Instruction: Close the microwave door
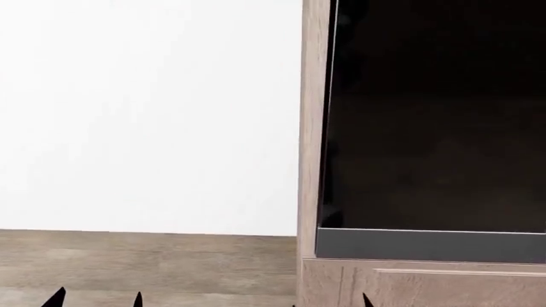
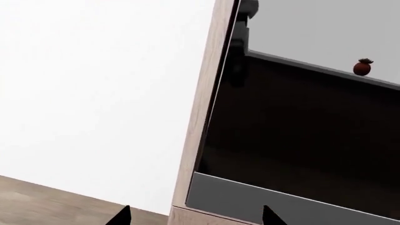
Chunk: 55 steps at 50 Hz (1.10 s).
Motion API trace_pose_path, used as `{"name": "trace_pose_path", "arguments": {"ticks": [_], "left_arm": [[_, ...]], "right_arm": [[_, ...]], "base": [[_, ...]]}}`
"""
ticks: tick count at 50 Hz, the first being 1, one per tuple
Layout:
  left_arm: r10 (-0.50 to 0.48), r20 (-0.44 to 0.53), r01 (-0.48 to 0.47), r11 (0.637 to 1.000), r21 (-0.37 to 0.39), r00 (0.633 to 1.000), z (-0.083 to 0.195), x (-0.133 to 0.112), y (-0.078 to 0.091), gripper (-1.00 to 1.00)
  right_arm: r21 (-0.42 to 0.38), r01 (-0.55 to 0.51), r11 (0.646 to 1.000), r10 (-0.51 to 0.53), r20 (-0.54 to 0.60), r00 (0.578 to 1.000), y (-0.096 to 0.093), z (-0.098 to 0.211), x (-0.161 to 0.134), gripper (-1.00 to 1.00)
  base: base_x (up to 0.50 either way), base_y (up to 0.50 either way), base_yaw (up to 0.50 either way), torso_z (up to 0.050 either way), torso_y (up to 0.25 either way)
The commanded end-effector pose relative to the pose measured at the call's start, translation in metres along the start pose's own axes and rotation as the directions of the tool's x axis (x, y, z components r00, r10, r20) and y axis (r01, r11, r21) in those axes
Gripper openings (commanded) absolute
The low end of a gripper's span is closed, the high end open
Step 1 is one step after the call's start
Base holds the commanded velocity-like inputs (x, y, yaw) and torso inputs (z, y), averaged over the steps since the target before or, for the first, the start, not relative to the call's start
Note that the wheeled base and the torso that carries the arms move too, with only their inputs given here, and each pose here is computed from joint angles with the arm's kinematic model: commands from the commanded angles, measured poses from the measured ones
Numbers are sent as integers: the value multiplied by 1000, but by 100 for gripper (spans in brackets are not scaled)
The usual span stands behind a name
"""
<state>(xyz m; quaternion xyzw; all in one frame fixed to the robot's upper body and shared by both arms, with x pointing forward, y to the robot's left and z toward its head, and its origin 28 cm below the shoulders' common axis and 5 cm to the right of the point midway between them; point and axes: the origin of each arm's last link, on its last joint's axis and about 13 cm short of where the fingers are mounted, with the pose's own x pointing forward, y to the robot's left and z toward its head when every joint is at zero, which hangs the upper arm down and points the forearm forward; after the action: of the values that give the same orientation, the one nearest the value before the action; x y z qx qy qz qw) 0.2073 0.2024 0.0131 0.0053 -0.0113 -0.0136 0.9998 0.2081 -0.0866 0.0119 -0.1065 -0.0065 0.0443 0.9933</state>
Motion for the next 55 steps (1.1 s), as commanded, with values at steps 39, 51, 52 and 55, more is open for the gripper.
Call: {"name": "trace_pose_path", "arguments": {"ticks": [39, 51, 52, 55], "left_arm": [[1, 13, -1, 1000, -8, 1000, 3, -1, 0, 100], [-3, 15, 3, 1000, -3, 1000, 3, -1, 0, 100], [-3, 15, 3, 1000, -4, 1000, 2, -1, 0, 100], [-3, 16, 3, 1000, -4, 1000, -1, -1, 1, 100]], "right_arm": [[-292, 200, 935, 10, 586, 811, -5, 132, -15, 100], [-315, 212, 925, 17, 591, 806, -3, 135, -16, 100], [-318, 214, 924, 17, 591, 807, -3, 135, -16, 100], [-313, 210, 926, 17, 591, 807, -2, 136, -17, 100]], "base": [[18, 0, 0, 0, 0], [498, 0, 0, 0, 0], [500, 0, 0, 0, 0], [500, 0, 0, 0, 0]]}}
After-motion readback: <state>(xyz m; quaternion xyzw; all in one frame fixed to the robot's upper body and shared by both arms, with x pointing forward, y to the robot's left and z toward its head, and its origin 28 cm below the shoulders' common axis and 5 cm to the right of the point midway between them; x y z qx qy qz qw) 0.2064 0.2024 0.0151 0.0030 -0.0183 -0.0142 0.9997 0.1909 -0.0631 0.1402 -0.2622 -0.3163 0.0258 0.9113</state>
